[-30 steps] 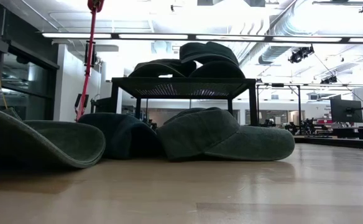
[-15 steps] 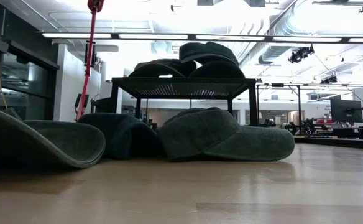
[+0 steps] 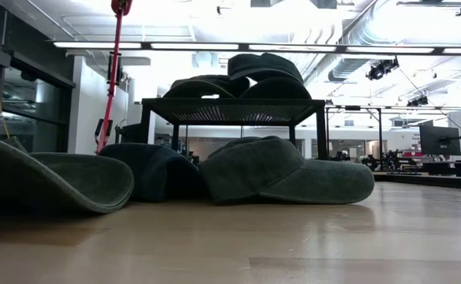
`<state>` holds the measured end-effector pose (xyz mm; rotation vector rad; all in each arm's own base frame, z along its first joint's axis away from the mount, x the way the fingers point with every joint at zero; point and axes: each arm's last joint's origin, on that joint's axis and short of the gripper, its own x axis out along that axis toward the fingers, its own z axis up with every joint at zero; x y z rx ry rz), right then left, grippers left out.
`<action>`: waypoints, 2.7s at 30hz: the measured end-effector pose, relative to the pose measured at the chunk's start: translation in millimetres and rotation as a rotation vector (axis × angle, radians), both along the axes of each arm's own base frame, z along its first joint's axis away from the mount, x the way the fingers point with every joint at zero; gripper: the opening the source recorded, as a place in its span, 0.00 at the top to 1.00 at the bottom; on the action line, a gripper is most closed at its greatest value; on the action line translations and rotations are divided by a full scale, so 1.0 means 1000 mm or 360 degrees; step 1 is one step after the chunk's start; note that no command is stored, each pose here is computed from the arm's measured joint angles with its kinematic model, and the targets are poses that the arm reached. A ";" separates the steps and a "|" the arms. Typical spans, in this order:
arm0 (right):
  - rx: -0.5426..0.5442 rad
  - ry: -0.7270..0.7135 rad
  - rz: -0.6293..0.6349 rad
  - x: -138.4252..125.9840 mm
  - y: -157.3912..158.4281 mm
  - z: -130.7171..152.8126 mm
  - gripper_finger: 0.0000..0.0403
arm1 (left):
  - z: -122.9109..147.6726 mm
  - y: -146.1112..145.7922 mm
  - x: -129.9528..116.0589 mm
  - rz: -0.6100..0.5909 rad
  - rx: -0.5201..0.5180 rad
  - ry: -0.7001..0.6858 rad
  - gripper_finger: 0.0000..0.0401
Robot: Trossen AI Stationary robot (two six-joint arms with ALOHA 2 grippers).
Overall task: Pick & Place hat
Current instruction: Stack the bottom gray cap on top of the other gray cap on the shelf
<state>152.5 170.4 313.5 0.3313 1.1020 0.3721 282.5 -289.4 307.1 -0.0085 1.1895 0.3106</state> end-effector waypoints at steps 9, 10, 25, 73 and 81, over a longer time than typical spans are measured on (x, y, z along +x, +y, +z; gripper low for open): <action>0.0027 0.0022 -0.0061 0.000 0.000 0.000 0.41 | -0.032 -0.025 -0.024 0.0241 -0.0149 0.0132 0.54; 0.0027 0.0023 -0.0062 0.000 0.000 0.000 0.41 | -0.036 -0.029 -0.026 0.0244 -0.0151 0.0134 0.54; 0.0036 0.0030 -0.0125 0.001 0.000 0.000 0.41 | -0.056 -0.068 -0.097 0.0638 -0.0167 -0.0280 0.54; -0.0082 -0.0114 -0.0267 0.004 -0.004 0.000 0.41 | -0.146 -0.036 -0.085 0.0399 0.0174 -0.0158 0.97; -0.0089 -0.0122 -0.0271 0.004 -0.004 0.000 0.41 | -0.086 -0.040 -0.047 0.0282 -0.0009 -0.0030 0.98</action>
